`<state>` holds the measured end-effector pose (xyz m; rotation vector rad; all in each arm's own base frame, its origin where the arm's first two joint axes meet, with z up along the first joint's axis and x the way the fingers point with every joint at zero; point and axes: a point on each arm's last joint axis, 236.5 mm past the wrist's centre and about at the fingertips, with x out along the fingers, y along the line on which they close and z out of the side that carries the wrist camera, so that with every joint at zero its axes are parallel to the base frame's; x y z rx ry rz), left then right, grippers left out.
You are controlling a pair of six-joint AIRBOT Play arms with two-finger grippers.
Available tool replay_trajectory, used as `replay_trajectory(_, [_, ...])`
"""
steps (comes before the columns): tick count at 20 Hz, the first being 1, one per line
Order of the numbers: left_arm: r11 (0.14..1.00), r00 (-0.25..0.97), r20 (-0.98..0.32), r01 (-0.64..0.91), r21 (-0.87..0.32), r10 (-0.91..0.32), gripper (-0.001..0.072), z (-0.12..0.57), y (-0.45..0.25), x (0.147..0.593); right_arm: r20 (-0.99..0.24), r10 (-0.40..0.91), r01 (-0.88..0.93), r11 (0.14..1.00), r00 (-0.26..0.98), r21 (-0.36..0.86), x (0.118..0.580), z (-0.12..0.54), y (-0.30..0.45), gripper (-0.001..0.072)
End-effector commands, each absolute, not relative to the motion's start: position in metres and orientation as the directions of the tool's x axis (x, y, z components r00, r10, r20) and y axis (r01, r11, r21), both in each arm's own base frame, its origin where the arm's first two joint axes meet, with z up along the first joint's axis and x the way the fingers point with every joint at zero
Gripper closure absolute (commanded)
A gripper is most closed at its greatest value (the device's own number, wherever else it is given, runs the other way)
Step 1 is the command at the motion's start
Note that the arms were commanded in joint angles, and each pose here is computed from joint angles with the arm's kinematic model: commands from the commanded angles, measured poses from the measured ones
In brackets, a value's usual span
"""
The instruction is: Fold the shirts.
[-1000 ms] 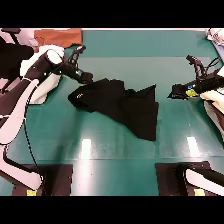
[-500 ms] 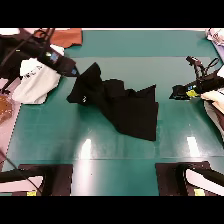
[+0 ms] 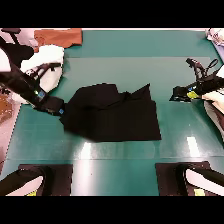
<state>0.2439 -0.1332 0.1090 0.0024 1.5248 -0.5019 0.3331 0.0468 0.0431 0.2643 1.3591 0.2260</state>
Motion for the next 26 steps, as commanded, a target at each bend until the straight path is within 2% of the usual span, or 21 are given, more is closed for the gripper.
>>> replay_trajectory(1, [0.923,0.011,-0.957,0.267,-0.277,-0.291,0.0167,0.085,-0.127,0.247,-0.934,0.314,0.001,0.948,0.169,0.318,0.327,0.042,0.047,0.0512])
replay_trajectory(3, [0.925,0.157,-0.937,0.277,-0.261,-0.311,0.0166,0.102,-0.130,0.273,-0.934,0.313,0.000,0.948,0.170,0.318,0.327,0.042,0.047,0.0512])
replay_trajectory(6, [0.958,0.388,-0.888,0.238,-0.162,-0.247,0.0166,0.123,-0.113,0.324,-0.929,0.308,0.001,0.949,0.204,0.315,0.335,0.043,0.046,0.0512])
replay_trajectory(9, [0.974,0.470,-0.863,0.205,-0.100,-0.188,0.0166,0.110,-0.102,0.367,-0.923,0.303,0.002,0.950,0.238,0.313,0.343,0.045,0.045,0.0512])
replay_trajectory(11, [0.980,0.439,-0.882,0.171,-0.105,-0.171,0.0165,0.079,-0.098,0.390,-0.920,0.300,0.002,0.950,0.253,0.311,0.347,0.045,0.044,0.0511])
replay_trajectory(13, [0.977,0.363,-0.915,0.178,-0.117,-0.176,0.0084,0.037,-0.104,0.404,-0.917,0.298,0.002,0.951,0.265,0.309,0.349,0.046,0.044,0.0509])
replay_trajectory(15, [0.972,0.300,-0.938,0.206,-0.116,-0.175,0.0083,0.007,-0.109,0.412,-0.913,0.293,0.003,0.952,0.282,0.306,0.353,0.047,0.042,0.0368])
replay_trajectory(16, [0.970,0.284,-0.943,0.217,-0.113,-0.173,0.0084,-0.003,-0.110,0.417,-0.911,0.290,-0.002,0.953,0.292,0.303,0.356,0.047,0.039,0.0332])
replay_trajectory(18, [0.966,0.269,-0.946,0.229,-0.121,-0.182,0.0089,-0.009,-0.113,0.418,-0.912,0.288,0.002,0.954,0.293,0.301,0.355,0.047,0.034,0.0332])
replay_trajectory(20, [0.954,0.231,-0.952,0.265,-0.137,-0.201,0.0095,-0.010,-0.117,0.409,-0.914,0.283,0.004,0.955,0.292,0.297,0.355,0.046,0.027,0.0332])
replay_trajectory(22, [0.923,0.119,-0.965,0.339,-0.184,-0.236,0.0110,-0.014,-0.126,0.382,-0.913,0.278,0.021,0.955,0.298,0.297,0.355,0.047,0.021,0.0332])
replay_trajectory(26, [0.929,-0.091,-0.986,0.332,-0.162,-0.139,0.0110,-0.019,-0.103,0.333,-0.913,0.276,0.030,0.954,0.299,0.298,0.356,0.046,0.018,0.0332])
